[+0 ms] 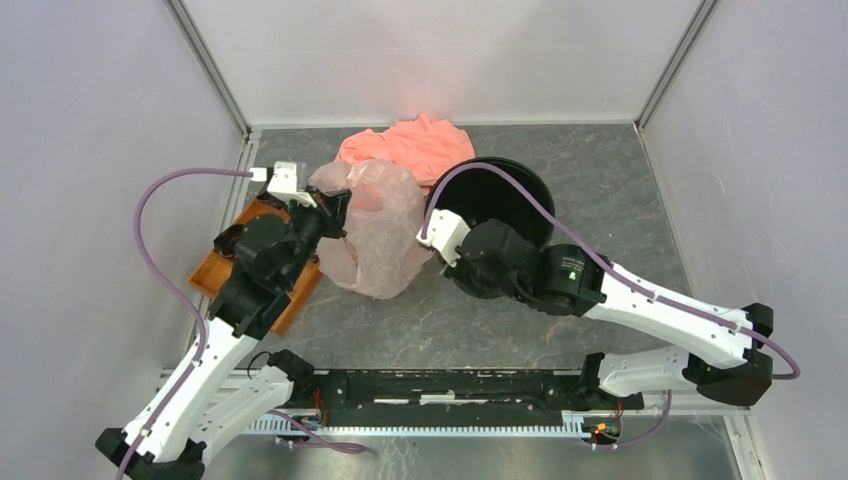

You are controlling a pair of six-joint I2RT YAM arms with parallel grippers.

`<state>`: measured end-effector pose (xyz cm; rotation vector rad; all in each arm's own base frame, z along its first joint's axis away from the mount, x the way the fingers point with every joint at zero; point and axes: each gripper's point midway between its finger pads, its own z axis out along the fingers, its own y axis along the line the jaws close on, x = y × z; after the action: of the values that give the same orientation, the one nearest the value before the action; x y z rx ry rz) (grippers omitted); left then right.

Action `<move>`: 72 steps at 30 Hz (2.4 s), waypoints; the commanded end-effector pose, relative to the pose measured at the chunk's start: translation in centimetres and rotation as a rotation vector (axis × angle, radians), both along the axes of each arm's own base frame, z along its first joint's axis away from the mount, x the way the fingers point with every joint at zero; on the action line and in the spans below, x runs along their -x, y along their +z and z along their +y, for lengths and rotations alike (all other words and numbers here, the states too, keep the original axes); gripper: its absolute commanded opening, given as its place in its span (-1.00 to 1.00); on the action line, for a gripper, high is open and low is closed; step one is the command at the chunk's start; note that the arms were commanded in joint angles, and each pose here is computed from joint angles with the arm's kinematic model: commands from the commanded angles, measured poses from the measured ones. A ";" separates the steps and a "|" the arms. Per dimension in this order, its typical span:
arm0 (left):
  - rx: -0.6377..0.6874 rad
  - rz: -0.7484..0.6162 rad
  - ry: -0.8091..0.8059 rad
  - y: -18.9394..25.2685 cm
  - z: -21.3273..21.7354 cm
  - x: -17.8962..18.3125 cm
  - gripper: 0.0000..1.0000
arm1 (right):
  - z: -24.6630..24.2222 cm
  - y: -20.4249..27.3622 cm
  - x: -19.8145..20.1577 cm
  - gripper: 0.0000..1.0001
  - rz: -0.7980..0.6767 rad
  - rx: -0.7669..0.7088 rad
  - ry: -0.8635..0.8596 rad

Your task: Put the trash bags into the trash bin

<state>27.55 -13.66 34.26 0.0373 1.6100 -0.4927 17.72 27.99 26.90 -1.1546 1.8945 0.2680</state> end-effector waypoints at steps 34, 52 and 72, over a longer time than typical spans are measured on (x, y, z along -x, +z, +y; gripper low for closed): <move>0.573 -0.403 -0.672 29.2 -9.0 6.6 -0.96 | -11.2 12.5 1.2 0.28 -0.319 -0.732 -0.295; 0.599 -0.343 -0.819 28.3 -21.5 7.8 -0.96 | -16.7 12.7 1.8 0.28 -0.347 -0.814 -0.362; 0.350 -0.008 -0.191 6.6 -14.0 0.6 -0.96 | -11.7 5.5 -0.5 0.32 -0.334 -0.516 -0.421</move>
<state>26.52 -30.02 39.49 -0.0303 1.5519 -1.0036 17.32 15.72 32.61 -0.4331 1.5608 0.3650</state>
